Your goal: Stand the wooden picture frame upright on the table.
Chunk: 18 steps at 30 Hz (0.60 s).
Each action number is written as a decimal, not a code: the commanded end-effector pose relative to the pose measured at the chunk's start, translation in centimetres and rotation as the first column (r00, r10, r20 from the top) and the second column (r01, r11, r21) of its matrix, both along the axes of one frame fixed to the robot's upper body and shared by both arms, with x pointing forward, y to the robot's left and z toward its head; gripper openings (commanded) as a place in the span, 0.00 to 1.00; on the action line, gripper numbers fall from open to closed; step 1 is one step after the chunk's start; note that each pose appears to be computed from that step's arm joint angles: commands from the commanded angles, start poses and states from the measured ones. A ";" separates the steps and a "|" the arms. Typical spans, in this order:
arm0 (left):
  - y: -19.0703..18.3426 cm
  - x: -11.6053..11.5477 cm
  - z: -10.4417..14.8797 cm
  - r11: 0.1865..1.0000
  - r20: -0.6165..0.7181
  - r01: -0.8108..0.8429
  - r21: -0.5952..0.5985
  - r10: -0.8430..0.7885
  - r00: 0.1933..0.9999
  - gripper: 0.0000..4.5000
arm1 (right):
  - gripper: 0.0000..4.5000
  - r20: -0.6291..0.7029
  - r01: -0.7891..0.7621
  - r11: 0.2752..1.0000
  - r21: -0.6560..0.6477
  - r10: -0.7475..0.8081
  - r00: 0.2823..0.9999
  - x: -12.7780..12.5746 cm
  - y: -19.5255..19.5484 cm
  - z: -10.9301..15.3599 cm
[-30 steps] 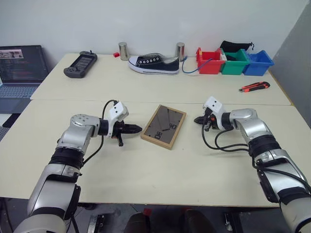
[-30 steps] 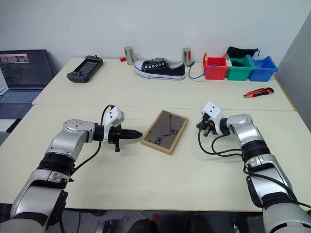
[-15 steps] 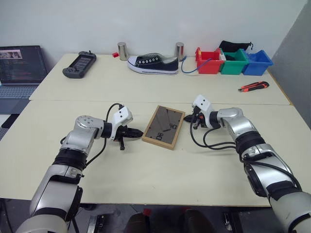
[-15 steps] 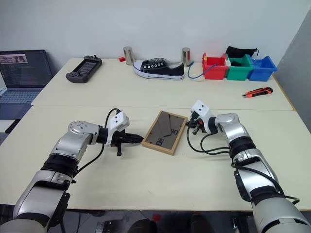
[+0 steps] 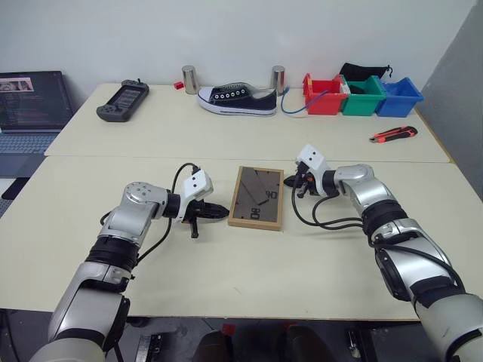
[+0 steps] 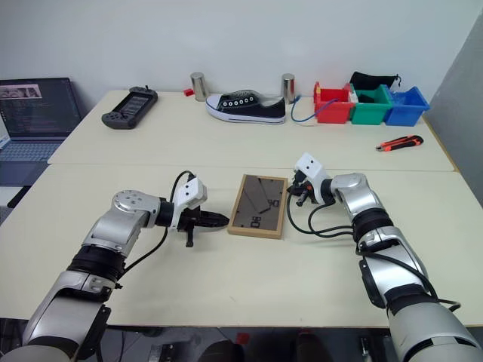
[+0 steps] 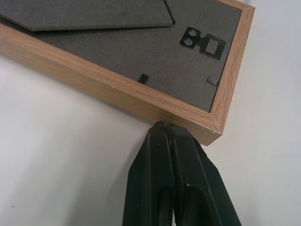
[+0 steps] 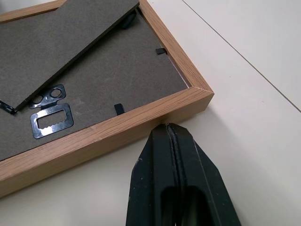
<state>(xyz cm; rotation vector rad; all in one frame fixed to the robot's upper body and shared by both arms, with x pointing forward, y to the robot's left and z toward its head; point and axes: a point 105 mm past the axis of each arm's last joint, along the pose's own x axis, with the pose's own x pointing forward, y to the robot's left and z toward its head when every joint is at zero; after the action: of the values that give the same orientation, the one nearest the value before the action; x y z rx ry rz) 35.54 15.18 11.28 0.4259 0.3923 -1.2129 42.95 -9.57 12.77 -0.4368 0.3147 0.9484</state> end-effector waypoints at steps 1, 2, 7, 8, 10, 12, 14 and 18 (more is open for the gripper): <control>-0.4 -0.3 0.7 1.000 0.029 0.029 -0.010 -0.029 0.999 0.01 | 0.00 0.053 -0.023 1.000 0.009 0.022 0.998 0.3 0.3 1.6; -0.2 -0.3 0.7 1.000 0.030 0.024 -0.005 -0.024 0.999 0.01 | 0.00 0.052 -0.020 1.000 0.001 0.020 0.998 0.2 0.0 1.5; 1.5 -0.1 2.3 0.998 0.034 -0.047 -0.049 0.049 0.998 0.01 | 0.00 0.026 -0.050 0.997 -0.061 0.052 0.998 -0.6 -2.6 1.3; 1.9 -0.2 3.1 0.995 0.027 -0.065 -0.076 0.067 0.997 0.01 | 0.00 0.020 -0.067 0.995 -0.073 0.069 0.997 -1.0 -3.4 1.7; 2.5 -0.8 4.1 0.988 -0.024 -0.083 -0.128 0.080 0.996 0.09 | 0.08 -0.006 -0.102 0.992 -0.073 0.102 0.995 -1.9 -4.8 2.6; 2.8 -1.3 4.8 0.977 -0.095 -0.115 -0.181 0.099 0.991 0.17 | 0.18 -0.048 -0.135 0.989 -0.056 0.133 0.990 -2.8 -5.6 3.3; 3.0 -1.5 5.4 0.956 -0.188 -0.168 -0.242 0.124 0.974 0.29 | 0.30 -0.087 -0.176 0.983 -0.049 0.172 0.981 -3.7 -6.1 3.8; 3.0 -1.4 5.9 0.915 -0.321 -0.254 -0.312 0.151 0.935 0.49 | 0.52 -0.104 -0.222 0.973 -0.058 0.215 0.971 -4.5 -6.3 4.5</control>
<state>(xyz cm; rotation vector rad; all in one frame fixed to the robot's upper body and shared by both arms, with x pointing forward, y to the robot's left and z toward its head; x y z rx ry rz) 33.94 18.20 15.49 -0.0474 0.4828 -1.1167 38.83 -16.14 15.95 -0.4907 0.4312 1.1471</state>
